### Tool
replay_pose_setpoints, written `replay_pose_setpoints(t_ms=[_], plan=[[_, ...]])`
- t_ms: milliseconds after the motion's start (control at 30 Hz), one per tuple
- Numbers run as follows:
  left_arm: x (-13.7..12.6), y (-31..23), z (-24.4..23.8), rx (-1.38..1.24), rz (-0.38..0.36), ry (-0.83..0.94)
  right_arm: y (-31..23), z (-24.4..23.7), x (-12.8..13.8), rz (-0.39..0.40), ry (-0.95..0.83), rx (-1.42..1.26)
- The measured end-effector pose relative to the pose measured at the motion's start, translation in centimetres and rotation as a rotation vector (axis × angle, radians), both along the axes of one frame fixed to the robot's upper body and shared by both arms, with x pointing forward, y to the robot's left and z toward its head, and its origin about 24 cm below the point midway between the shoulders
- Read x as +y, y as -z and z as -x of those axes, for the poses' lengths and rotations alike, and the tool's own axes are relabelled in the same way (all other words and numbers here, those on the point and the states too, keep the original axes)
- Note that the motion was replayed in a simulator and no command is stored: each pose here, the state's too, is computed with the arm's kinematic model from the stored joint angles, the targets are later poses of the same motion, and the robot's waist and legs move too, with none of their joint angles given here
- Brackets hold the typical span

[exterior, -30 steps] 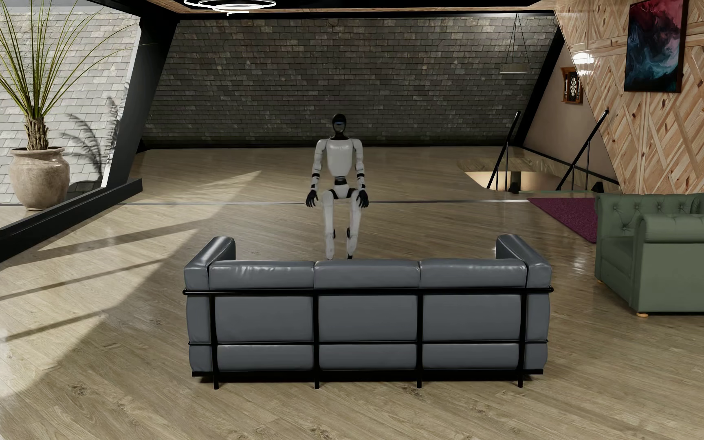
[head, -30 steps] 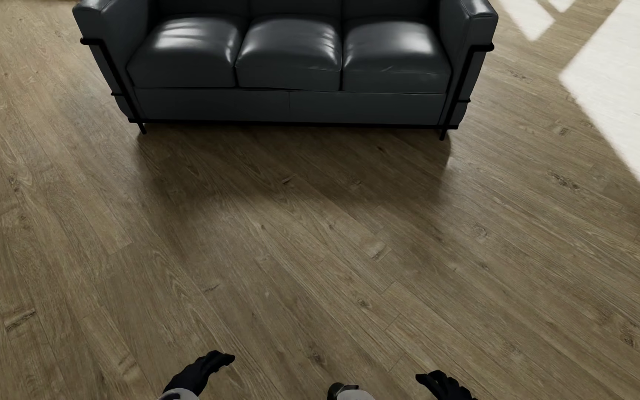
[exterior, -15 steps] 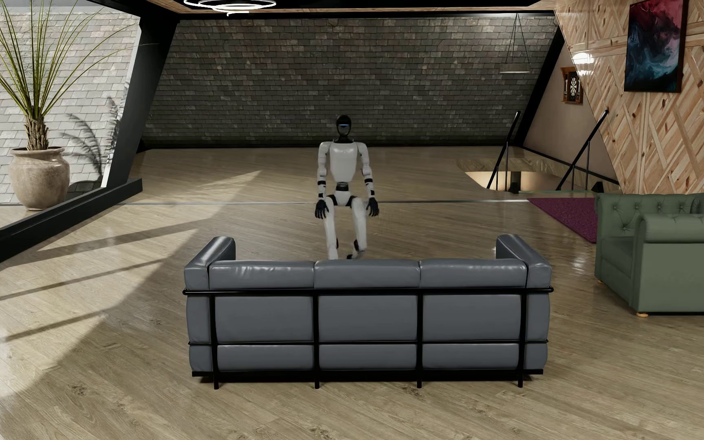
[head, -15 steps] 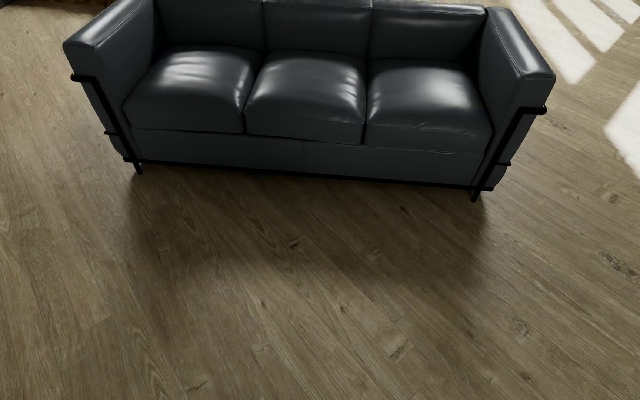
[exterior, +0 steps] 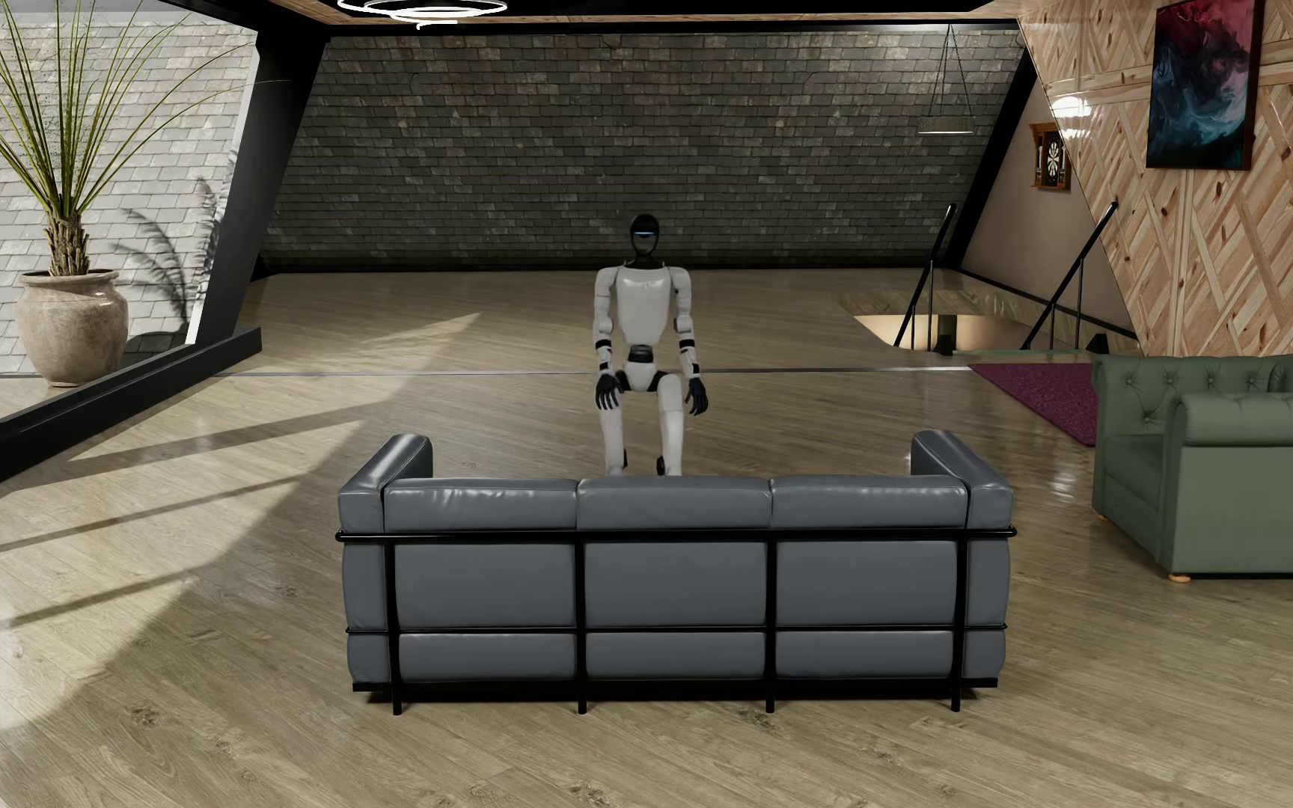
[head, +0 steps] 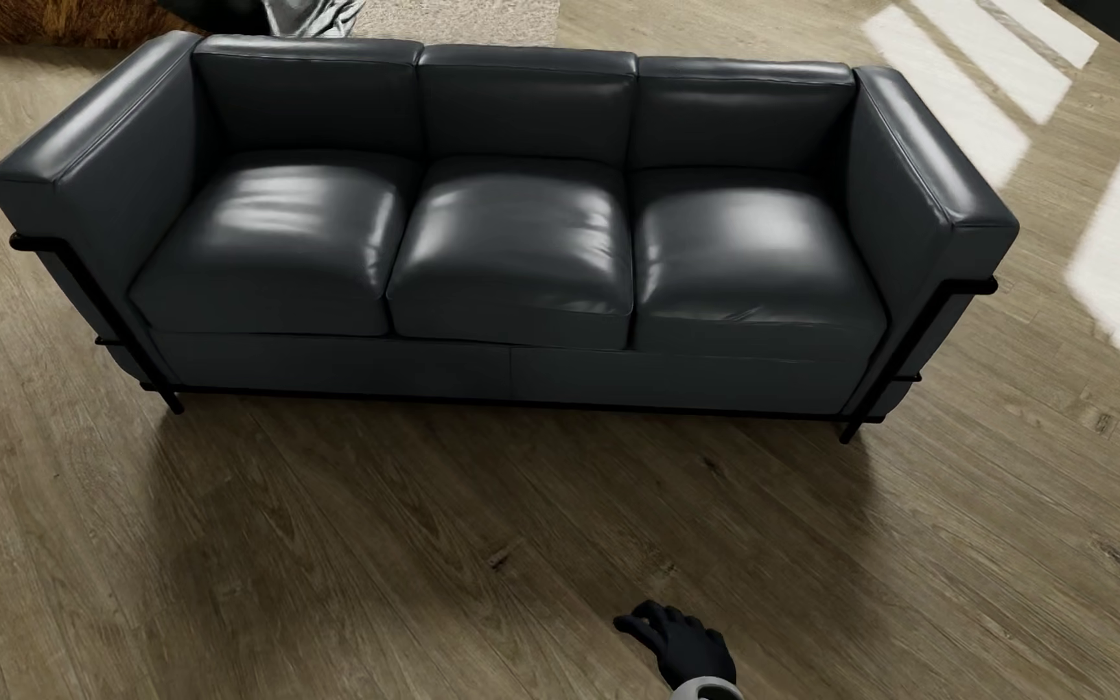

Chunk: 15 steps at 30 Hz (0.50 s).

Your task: Head to the dark sofa

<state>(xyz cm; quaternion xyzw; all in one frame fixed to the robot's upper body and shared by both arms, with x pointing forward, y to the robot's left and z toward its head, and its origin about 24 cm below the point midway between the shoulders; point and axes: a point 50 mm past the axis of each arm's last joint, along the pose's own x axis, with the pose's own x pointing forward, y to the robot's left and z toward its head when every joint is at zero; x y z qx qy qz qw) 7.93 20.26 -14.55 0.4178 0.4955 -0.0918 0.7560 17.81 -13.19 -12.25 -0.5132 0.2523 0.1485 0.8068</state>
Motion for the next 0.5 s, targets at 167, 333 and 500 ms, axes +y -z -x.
replay_pose_setpoints(t_ms=[167, 333, 500], plan=[[-1.8, 0.0, -1.7, -0.051, 0.049, -0.001, 2.6, 4.5, -3.3, 0.153, -0.136, 0.306], [-2.4, -0.4, -4.5, -0.134, 0.037, 0.041, 1.9, 6.0, -7.5, 0.121, 0.180, 0.251], [-3.6, -2.2, -7.9, -0.267, 0.069, 0.181, 2.0, 7.1, -7.3, 0.101, 0.251, 0.243]])
